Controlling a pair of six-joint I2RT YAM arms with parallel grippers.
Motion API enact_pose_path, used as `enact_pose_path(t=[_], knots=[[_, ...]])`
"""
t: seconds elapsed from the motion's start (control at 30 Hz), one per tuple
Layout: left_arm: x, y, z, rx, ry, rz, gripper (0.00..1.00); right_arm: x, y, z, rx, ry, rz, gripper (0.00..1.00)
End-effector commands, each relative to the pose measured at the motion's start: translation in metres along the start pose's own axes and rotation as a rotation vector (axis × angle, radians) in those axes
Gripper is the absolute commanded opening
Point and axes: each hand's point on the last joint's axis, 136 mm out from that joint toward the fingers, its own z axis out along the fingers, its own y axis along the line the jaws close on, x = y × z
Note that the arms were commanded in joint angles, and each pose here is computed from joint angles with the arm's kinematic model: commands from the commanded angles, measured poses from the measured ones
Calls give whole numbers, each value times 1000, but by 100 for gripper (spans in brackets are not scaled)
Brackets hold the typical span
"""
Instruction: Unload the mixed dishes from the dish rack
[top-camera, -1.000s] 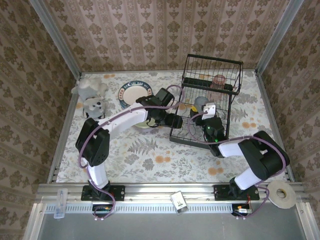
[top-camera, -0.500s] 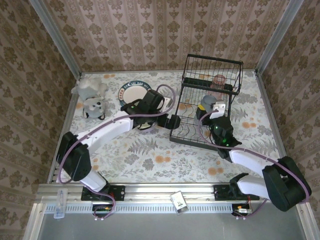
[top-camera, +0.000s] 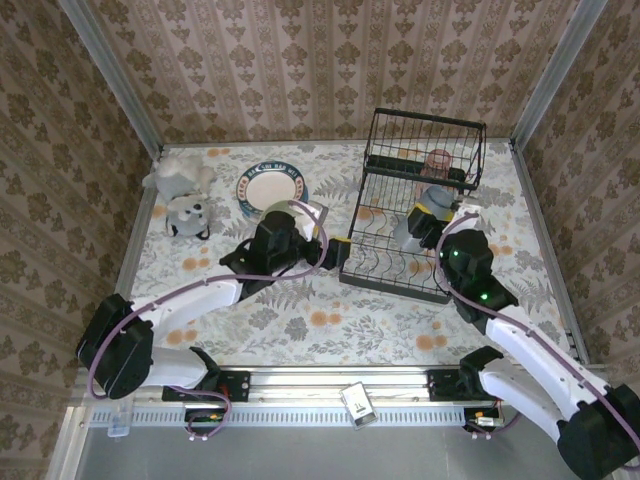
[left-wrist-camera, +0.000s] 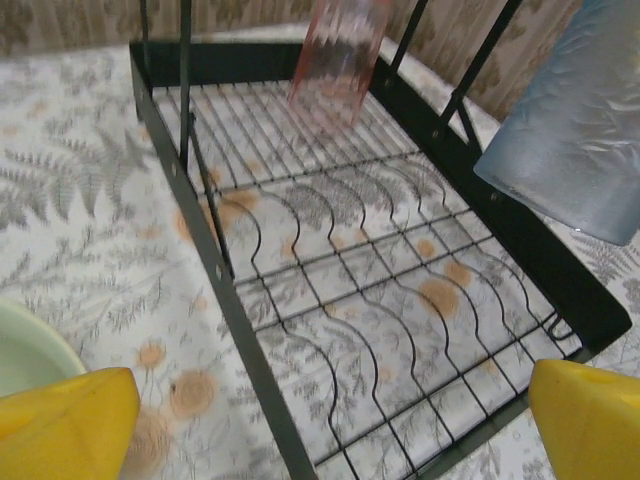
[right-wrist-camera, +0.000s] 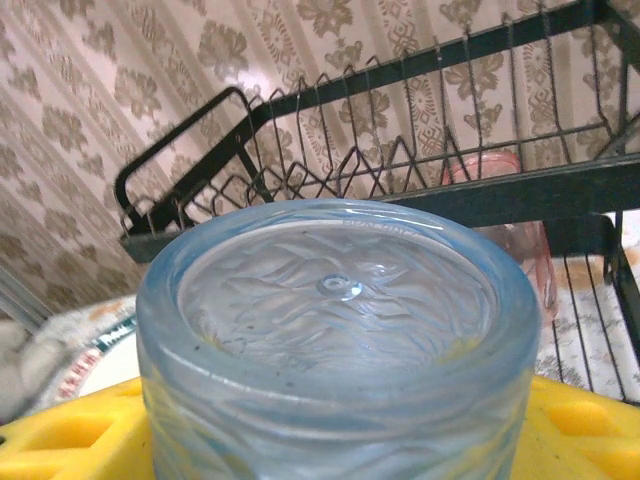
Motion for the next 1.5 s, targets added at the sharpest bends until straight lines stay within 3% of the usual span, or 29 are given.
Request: enact_pose_path(t=[0.0,0.33,0.57,1.0,1.47], knots=[[-48,-24,-13,103,-253,138,100,-8,1,-11,-10,51,181,44],[-64,-77,-29,371,-472,385,100,-30,24,-27,-160,186,506,44],[-77,-97,-35,468,-563,442,98,-44,42,-39,-273,220,682,45],[-89,-113,-18,443,-566,445,90,-48,58,-52,-368,268,842,44],[-99,-122,7,378,-536,440,49,-47,62,-56,-409,279,901,44]])
